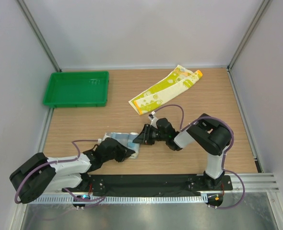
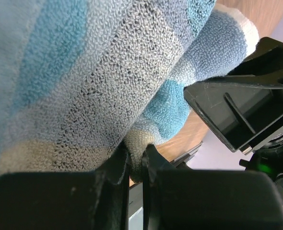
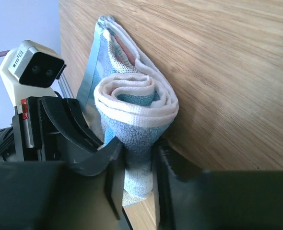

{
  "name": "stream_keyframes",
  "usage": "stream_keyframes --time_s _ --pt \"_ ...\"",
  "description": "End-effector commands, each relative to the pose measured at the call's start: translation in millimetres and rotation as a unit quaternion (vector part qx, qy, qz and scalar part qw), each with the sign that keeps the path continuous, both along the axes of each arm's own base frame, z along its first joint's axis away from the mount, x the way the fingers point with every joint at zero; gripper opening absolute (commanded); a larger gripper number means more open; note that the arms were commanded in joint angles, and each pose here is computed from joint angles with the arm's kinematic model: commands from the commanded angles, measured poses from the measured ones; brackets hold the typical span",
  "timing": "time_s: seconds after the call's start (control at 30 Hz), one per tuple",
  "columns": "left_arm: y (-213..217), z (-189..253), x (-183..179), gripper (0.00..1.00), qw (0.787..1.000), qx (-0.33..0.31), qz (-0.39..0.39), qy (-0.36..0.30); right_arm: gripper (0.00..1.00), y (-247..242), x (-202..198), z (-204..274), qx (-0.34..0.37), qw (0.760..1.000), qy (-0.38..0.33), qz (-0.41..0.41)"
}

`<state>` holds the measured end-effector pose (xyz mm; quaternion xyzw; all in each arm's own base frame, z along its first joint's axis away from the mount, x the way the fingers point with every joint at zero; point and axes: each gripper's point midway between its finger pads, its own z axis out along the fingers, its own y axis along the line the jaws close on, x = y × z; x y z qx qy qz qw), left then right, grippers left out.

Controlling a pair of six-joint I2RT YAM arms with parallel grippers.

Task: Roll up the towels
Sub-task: Roll the towel

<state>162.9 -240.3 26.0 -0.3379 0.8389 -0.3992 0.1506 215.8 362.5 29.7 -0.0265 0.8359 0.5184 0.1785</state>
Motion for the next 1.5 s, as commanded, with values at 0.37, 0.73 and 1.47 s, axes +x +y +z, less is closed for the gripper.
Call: stream_keyframes --time_s 0.37,0.73,1.47 --pt "3 -10 -10 0.27 0.988 0.117 -0.102 -0.008 0.11 -58 23 -10 -0.228 0.969 -0.014 -0.096" --pt "-17 28 -3 0.38 0.910 0.336 -0.189 -0.151 0.06 -98 13 -4 -0.328 0.938 0.008 -0.114" --pt "-97 70 -13 0.68 0.686 0.506 -0.325 -0.410 0.05 -86 2 26 -0.293 0.951 0.007 -0.094"
